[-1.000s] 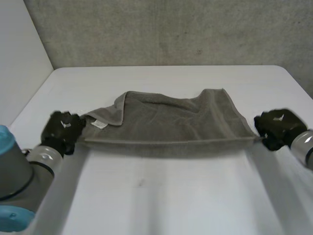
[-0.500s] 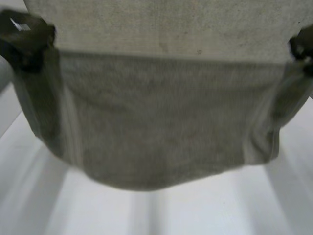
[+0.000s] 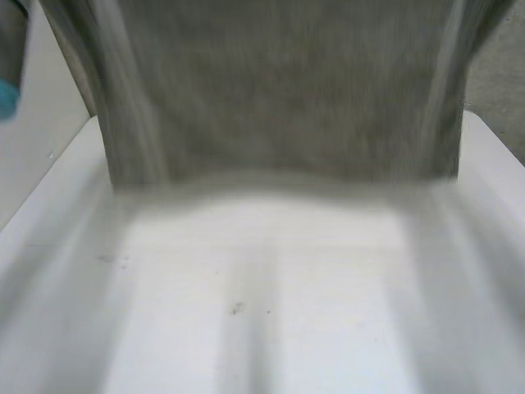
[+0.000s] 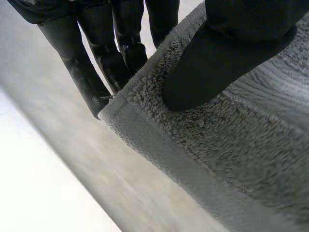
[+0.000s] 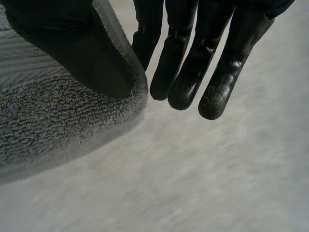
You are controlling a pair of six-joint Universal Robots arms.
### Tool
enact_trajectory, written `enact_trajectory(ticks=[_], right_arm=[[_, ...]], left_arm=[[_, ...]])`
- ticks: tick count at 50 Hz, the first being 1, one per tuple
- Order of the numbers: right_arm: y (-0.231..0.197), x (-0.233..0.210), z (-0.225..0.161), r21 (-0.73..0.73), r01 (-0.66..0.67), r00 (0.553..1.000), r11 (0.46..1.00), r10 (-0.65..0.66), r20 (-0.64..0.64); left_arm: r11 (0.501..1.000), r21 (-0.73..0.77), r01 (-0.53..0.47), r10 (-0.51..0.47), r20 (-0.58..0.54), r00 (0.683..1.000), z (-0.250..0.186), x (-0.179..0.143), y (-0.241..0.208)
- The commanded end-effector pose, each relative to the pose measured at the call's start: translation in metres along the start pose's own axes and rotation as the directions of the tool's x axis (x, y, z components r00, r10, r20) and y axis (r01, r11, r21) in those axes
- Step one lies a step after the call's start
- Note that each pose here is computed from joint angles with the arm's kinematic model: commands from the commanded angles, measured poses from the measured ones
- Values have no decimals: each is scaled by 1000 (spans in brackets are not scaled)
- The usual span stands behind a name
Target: Fold the laundry
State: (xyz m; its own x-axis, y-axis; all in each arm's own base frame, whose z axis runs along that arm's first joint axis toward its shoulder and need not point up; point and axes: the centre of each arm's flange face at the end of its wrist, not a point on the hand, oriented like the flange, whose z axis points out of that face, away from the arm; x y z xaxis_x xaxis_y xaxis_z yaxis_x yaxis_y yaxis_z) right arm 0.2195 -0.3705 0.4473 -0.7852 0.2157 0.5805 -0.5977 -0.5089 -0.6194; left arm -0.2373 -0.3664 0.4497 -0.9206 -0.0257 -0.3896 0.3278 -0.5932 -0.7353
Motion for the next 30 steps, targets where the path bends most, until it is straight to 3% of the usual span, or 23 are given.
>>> enact_trajectory(ticks=[1, 8, 10, 13, 15, 16, 18, 24, 26, 27, 28, 29, 30], right_arm=[[0, -1, -14, 16, -20, 1000, 1000, 20, 21], [30, -34, -36, -89, -12, 986, 996, 27, 167], [49, -56, -57, -152, -4, 960, 988, 46, 277], [60, -70, -70, -186, 2, 939, 982, 63, 338], [81, -95, -98, -245, 13, 887, 969, 102, 450], [81, -95, -98, -245, 13, 887, 969, 102, 451], [101, -115, -127, -310, 27, 828, 950, 153, 539], [118, -130, -167, -407, 98, 748, 908, 202, 632], [120, -127, -191, -466, 181, 675, 866, 235, 699], [120, -127, -191, -466, 181, 675, 866, 235, 700], [121, -121, -202, -500, 231, 635, 834, 260, 727], [121, -121, -202, -501, 231, 635, 834, 261, 727], [116, -110, -211, -521, 275, 599, 808, 280, 750]], left_arm=[[996, 65, 65, -69, 57, 996, -3, -10, -15], [993, -100, 64, -66, -24, 997, -27, 18, 35], [986, -158, 59, -68, -52, 996, -38, 27, 51], [962, -270, 45, -75, -105, 992, -64, 43, 85], [929, -370, 25, -87, -152, 985, -94, 60, 117], [929, -370, 25, -87, -152, 985, -94, 60, 117], [905, -425, 12, -98, -181, 979, -113, 69, 133], [817, -575, -46, -145, -283, 948, -184, 87, 172], [791, -609, -62, -163, -307, 938, -202, 89, 176], [762, -642, -89, -178, -338, 924, -219, 89, 177], [742, -658, -129, -183, -383, 905, -235, 89, 173], [741, -659, -129, -183, -384, 905, -235, 89, 173], [722, -665, -190, -175, -442, 880, -248, 85, 166]])
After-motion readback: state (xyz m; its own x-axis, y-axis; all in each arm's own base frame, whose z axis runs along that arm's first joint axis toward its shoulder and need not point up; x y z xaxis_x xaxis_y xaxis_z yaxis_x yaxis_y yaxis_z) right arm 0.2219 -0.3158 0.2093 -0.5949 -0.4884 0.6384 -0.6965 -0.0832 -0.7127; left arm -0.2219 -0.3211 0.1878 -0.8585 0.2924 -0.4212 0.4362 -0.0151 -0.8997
